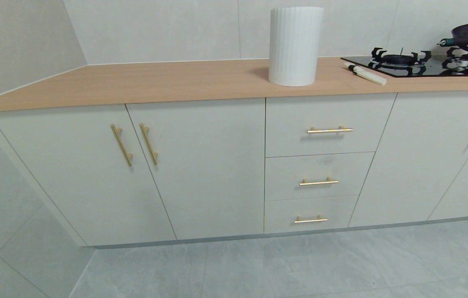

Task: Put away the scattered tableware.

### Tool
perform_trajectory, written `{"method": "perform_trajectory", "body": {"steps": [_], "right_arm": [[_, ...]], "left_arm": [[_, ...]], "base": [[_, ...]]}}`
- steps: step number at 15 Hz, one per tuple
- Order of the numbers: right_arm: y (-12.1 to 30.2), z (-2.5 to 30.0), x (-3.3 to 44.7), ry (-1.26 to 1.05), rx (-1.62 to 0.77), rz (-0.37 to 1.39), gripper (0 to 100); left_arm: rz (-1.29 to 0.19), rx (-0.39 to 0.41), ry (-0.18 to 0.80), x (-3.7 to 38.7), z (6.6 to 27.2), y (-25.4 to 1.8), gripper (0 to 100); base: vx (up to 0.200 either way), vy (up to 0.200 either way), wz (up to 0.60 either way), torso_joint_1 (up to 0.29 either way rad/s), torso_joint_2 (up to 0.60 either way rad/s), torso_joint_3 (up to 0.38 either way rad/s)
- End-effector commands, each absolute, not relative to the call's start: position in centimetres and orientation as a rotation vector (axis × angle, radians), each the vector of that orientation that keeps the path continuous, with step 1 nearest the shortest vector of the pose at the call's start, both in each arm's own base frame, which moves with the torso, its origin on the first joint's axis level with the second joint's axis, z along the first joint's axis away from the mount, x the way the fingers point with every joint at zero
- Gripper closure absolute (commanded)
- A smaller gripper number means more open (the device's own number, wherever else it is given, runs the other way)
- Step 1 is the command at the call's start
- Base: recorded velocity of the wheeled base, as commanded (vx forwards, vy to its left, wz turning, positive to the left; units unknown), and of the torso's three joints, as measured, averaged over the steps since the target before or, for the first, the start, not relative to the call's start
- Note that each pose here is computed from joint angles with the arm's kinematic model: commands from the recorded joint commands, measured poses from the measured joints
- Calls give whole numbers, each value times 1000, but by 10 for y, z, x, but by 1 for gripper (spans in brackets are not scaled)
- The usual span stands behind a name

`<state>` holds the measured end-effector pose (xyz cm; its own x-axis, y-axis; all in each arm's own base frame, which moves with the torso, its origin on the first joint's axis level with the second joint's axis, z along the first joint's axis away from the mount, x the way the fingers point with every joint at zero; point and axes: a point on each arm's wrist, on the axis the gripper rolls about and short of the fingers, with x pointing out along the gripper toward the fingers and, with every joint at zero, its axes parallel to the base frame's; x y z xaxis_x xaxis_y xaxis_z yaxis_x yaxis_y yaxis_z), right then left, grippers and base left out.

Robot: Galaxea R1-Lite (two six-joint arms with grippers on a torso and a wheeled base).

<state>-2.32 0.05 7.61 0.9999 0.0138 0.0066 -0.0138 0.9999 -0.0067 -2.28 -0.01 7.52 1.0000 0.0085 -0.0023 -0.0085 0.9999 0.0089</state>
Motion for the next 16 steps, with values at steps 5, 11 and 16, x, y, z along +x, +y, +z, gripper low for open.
{"method": "perform_trajectory", "body": {"steps": [5,11,16], "right_arm": [[1,76,-23,-2,-9,17,0],[0,76,-23,-2,-6,15,0],[0,76,-23,-2,-6,15,0]], "left_arm": [[9,5,2,-23,75,0,0],[9,5,2,-23,75,0,0],[9,5,2,-23,75,0,0]], "base": [[120,0,0,-4,0,2],[200,0,0,3,-1,2],[200,0,0,3,1,2]]}}
